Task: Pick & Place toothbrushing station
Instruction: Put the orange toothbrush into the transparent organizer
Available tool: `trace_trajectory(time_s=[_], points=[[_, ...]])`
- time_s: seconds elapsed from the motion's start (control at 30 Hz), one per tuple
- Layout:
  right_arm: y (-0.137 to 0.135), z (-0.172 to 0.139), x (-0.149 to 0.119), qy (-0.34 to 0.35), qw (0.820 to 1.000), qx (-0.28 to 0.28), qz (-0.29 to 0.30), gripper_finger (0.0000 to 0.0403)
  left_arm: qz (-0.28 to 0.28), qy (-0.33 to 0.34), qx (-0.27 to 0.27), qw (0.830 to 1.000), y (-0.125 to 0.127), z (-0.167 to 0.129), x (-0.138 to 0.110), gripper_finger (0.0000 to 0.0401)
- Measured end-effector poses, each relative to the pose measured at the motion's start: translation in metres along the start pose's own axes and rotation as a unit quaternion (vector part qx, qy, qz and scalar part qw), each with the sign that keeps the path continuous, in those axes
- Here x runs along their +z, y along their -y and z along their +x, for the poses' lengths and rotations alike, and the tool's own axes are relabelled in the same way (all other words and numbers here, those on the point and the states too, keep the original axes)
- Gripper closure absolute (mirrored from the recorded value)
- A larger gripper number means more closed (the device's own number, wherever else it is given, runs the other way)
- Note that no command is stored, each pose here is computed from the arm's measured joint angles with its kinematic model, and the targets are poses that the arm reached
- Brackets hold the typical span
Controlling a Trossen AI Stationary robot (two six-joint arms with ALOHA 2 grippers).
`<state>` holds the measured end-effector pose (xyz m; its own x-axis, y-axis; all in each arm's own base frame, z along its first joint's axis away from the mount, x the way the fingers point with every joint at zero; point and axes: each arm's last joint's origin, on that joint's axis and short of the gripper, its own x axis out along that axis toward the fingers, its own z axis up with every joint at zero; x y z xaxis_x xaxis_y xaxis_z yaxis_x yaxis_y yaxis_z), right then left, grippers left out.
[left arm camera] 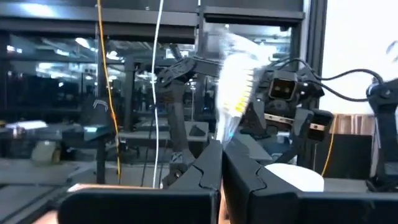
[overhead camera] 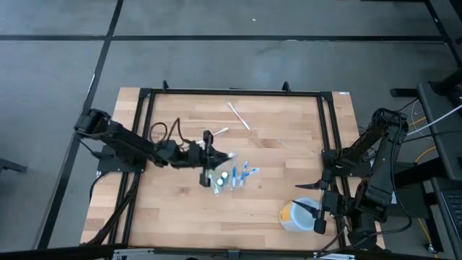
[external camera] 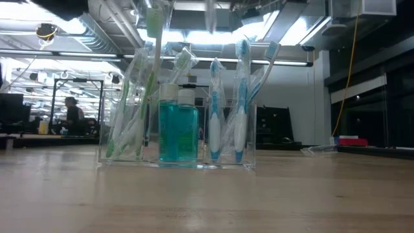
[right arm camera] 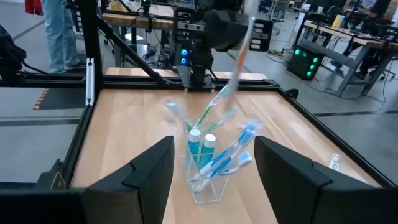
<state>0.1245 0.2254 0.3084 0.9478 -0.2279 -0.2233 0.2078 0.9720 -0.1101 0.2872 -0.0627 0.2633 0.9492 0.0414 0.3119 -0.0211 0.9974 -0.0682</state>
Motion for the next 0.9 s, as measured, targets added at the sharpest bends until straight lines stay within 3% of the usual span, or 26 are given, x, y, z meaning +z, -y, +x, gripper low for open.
trace_trajectory(time_s=[0.27,0.47,0.63,0.8,0.9], points=[[0.003,0.0,-0.003,-0.008,1.0,-0.004,-0.004,0.0179,0.008,-0.025,0.028,0.999,0.026,0.021,-0.021,0.04],[0.004,0.0,-0.004,-0.011,1.0,-0.004,0.0,0.0179,0.068,-0.051,0.122,0.989,0.053,0.042,-0.025,0.04],[0.003,0.0,-0.004,-0.015,1.0,-0.001,0.004,0.0179,0.1,-0.086,0.203,0.97,0.07,0.051,-0.029,0.04],[-0.001,0.002,-0.008,-0.018,1.0,-0.002,-0.004,0.0179,0.031,-0.098,0.231,0.968,0.072,0.05,-0.049,0.04],[-0.004,0.002,-0.011,-0.02,1.0,-0.002,-0.003,0.0179,0.034,-0.109,0.264,0.958,0.077,0.047,-0.063,0.04]])
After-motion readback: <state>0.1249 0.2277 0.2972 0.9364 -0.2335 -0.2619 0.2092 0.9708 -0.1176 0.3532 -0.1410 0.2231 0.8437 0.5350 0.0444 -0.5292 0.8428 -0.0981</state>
